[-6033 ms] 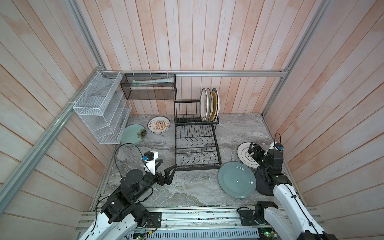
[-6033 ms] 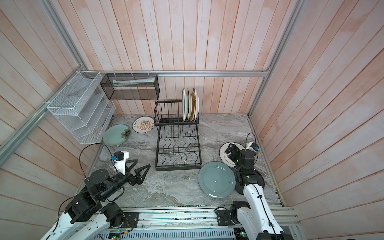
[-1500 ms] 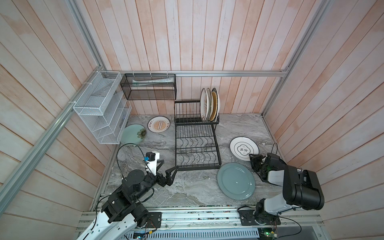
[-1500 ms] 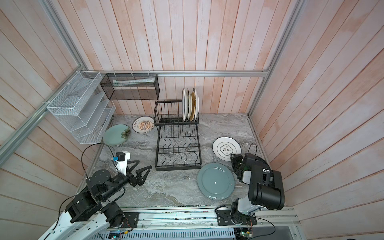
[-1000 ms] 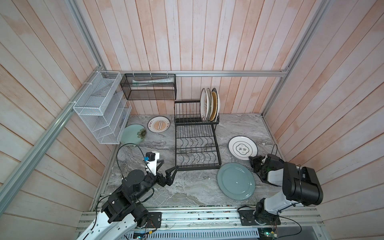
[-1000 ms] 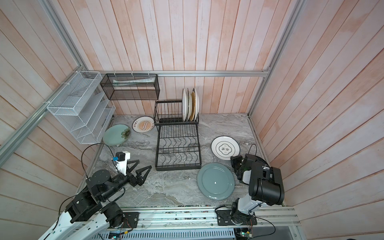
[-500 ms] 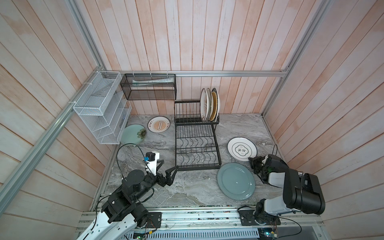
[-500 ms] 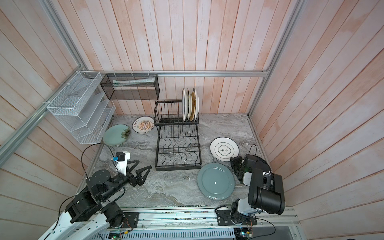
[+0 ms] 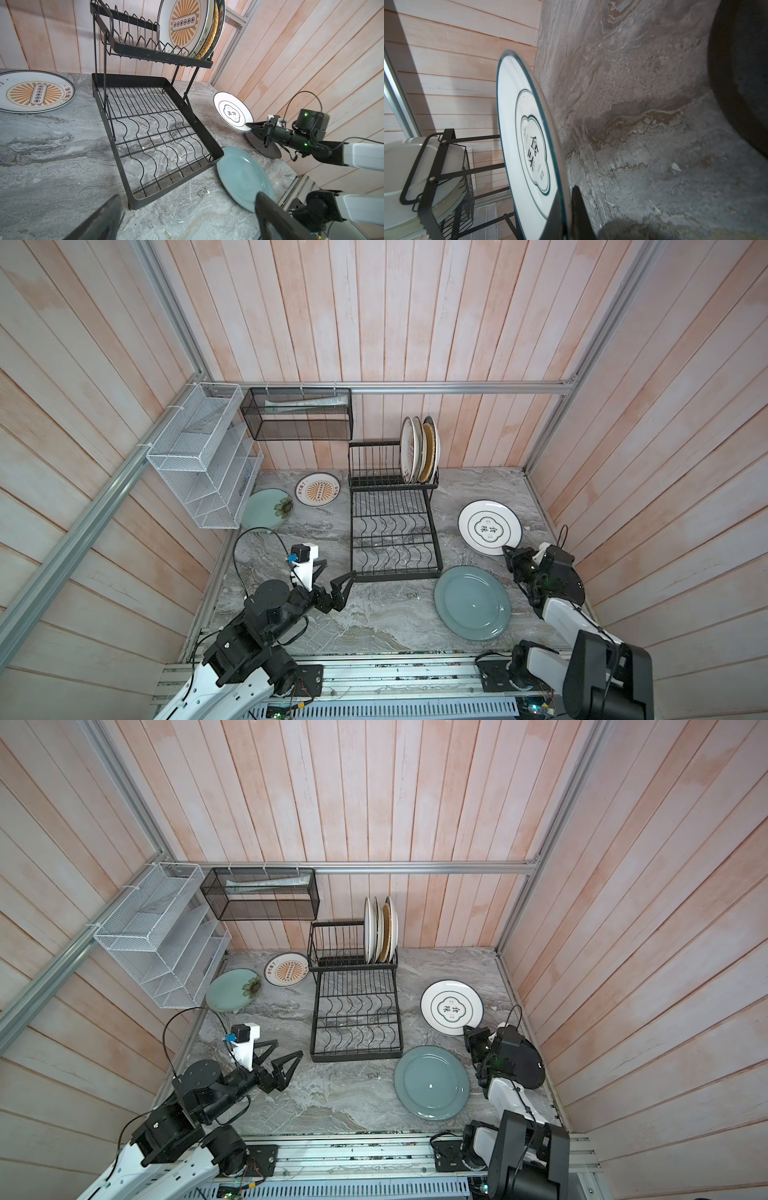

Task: Load the plates into the dish rack
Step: 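Grip the raised edge of the white plate with the right gripper, then lift the white plate upright with the right gripper while the left gripper reaches toward it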

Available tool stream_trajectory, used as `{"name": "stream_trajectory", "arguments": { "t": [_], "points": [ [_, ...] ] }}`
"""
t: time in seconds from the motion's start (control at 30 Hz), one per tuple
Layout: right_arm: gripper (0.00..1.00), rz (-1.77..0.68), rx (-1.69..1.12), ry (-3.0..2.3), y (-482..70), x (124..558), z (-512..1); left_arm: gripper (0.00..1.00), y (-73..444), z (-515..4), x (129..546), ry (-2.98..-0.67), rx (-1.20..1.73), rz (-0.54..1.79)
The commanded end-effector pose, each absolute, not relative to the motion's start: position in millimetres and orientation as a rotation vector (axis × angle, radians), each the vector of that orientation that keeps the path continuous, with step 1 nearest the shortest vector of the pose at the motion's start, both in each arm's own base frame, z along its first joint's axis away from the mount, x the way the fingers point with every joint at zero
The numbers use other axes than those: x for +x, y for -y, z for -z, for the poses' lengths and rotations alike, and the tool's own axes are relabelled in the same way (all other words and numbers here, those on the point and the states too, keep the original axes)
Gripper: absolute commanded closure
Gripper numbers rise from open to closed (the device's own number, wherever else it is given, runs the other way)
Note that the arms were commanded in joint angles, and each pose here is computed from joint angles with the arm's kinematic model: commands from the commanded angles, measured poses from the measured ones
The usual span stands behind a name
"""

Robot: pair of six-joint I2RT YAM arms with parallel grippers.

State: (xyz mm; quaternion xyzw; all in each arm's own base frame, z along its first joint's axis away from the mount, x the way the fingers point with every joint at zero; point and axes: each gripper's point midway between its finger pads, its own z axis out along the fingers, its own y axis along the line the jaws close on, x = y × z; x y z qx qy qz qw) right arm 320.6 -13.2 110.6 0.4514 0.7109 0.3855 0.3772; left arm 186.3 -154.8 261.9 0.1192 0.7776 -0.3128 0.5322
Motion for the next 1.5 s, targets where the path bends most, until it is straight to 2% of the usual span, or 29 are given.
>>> {"name": "stream_trajectory", "arguments": {
  "t": [0.0,0.4,0.57,0.67,0.8,1.03,1.23,1.47],
  "points": [
    [1.00,-1.028,1.099,-1.845,3,314,-130,0.00,154,-259,188,-1.848,0.272,0.739],
    [1.00,-1.090,0.887,-1.981,-54,287,-167,0.00,165,-252,196,-1.838,0.272,0.771],
    [1.00,-1.067,0.831,-2.056,-79,282,-172,0.00,199,-247,203,-1.793,0.292,0.919],
    [1.00,-1.085,0.801,-2.077,-94,281,-177,0.00,223,-244,209,-1.787,0.366,0.896],
    [1.00,-1.076,0.794,-2.093,-105,281,-184,0.00,263,-239,214,-1.759,0.588,0.721],
    [1.00,-1.078,0.775,-2.126,-123,279,-190,0.00,336,-234,194,-1.470,1.091,0.289],
    [1.00,-1.108,0.766,-2.134,-132,277,-192,0.00,369,-230,206,-1.323,1.253,0.074],
    [1.00,-1.136,0.757,-2.133,-136,273,-195,0.11,393,-215,221,-1.240,1.345,-0.117]
  ]
}}
